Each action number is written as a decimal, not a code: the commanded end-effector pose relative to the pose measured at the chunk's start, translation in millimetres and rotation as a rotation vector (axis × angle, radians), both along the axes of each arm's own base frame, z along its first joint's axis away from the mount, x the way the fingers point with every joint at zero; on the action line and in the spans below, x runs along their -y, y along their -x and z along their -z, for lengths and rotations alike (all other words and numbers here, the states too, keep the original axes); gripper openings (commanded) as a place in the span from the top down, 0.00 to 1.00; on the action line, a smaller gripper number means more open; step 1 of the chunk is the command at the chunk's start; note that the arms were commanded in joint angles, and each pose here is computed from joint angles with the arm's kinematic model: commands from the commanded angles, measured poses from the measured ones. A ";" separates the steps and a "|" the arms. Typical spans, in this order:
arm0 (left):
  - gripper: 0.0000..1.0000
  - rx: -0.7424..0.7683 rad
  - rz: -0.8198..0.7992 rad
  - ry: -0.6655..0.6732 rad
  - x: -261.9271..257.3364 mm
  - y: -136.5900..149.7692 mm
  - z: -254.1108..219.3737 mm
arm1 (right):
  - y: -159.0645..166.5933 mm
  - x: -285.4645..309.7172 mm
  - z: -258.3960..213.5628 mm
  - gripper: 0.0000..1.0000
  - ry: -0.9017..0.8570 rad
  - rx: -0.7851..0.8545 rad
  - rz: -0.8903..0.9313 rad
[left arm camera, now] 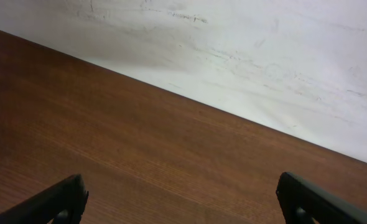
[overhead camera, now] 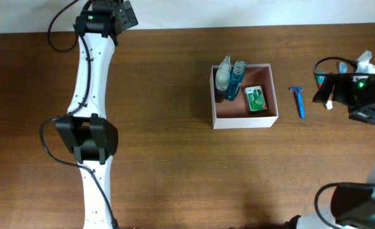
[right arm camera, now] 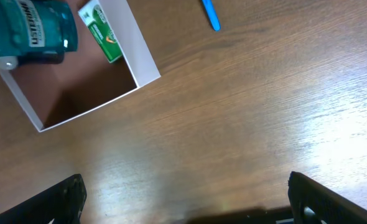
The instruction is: Pack container
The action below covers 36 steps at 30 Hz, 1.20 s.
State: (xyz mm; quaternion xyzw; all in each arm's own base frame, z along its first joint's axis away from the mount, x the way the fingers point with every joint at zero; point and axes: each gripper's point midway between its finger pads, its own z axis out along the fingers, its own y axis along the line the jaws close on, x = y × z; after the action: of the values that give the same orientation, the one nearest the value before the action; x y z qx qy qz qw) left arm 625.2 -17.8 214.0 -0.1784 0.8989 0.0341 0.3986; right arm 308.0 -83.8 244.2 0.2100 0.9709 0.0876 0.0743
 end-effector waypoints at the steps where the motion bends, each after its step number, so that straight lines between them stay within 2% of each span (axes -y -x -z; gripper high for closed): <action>1: 0.01 0.005 -0.006 0.009 -0.7 -1.3 0.0 | -4.3 4.7 6.8 0.01 0.004 -0.018 -0.003; 28: 0.01 0.005 -0.006 0.009 -0.7 -1.2 -0.2 | -6.0 4.1 12.6 0.01 -0.009 -0.038 -0.004; 36: 0.01 0.005 -0.006 0.009 -0.7 -1.2 -0.2 | -39.1 13.6 6.6 0.01 0.026 0.103 -0.007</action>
State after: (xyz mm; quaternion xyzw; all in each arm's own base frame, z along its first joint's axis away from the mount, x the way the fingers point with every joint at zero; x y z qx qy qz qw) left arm 625.2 -17.8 214.0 -0.1784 0.8989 0.0341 0.3986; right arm 336.5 -96.8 233.9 0.2071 0.9697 0.0772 0.1043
